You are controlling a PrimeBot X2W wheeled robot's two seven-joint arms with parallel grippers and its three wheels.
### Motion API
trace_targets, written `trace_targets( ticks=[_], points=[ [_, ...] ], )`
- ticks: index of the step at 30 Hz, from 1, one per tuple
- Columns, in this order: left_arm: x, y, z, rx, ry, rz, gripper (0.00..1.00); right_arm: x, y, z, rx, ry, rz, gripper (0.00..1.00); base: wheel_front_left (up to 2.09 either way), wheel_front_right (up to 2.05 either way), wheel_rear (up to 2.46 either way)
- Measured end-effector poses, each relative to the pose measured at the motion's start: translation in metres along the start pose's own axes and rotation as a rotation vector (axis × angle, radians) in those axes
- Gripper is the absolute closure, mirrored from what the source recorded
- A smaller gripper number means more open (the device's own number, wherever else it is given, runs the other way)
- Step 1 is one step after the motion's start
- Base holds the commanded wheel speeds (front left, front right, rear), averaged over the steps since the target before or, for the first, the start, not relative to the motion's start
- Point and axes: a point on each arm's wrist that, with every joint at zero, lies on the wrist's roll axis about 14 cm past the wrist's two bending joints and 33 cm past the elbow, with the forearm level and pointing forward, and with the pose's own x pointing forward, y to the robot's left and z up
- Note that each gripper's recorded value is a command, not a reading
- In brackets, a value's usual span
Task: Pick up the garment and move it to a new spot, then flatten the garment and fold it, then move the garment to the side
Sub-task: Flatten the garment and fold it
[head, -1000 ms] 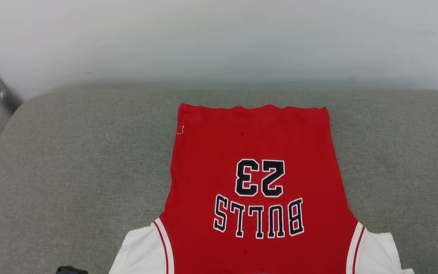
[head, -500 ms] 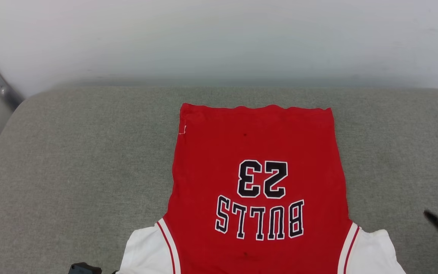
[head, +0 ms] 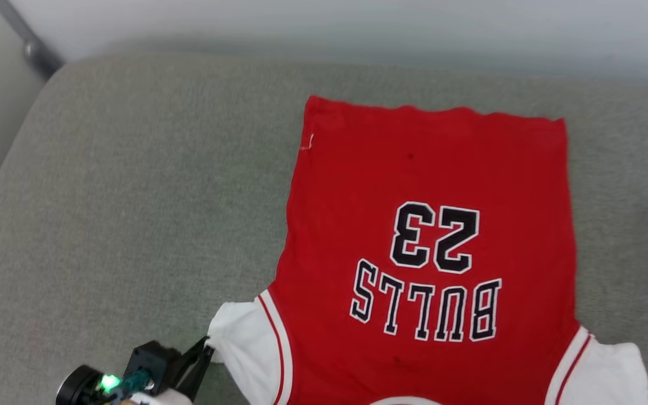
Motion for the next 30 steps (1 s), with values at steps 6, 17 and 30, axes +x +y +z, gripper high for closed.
trace_targets(
  ticks=[6, 17, 30],
  points=[
    [0.018, 0.001, 0.004, -0.005, 0.003, 0.000, 1.00, 0.050, -0.001, 0.002, -0.006, 0.222, 0.022, 0.00, 0.00, 0.00, 0.00],
    [0.048, 0.009, -0.006, -0.011, 0.047, 0.021, 1.00, 0.185, 0.041, -0.027, 0.029, 0.480, 0.124, 0.00, 0.00, 0.00, 0.00],
    [0.059, 0.011, -0.013, -0.021, 0.067, 0.033, 1.00, 0.235, 0.075, -0.080, 0.057, 0.586, 0.221, 0.51, 0.00, 0.00, 0.00]
  ],
)
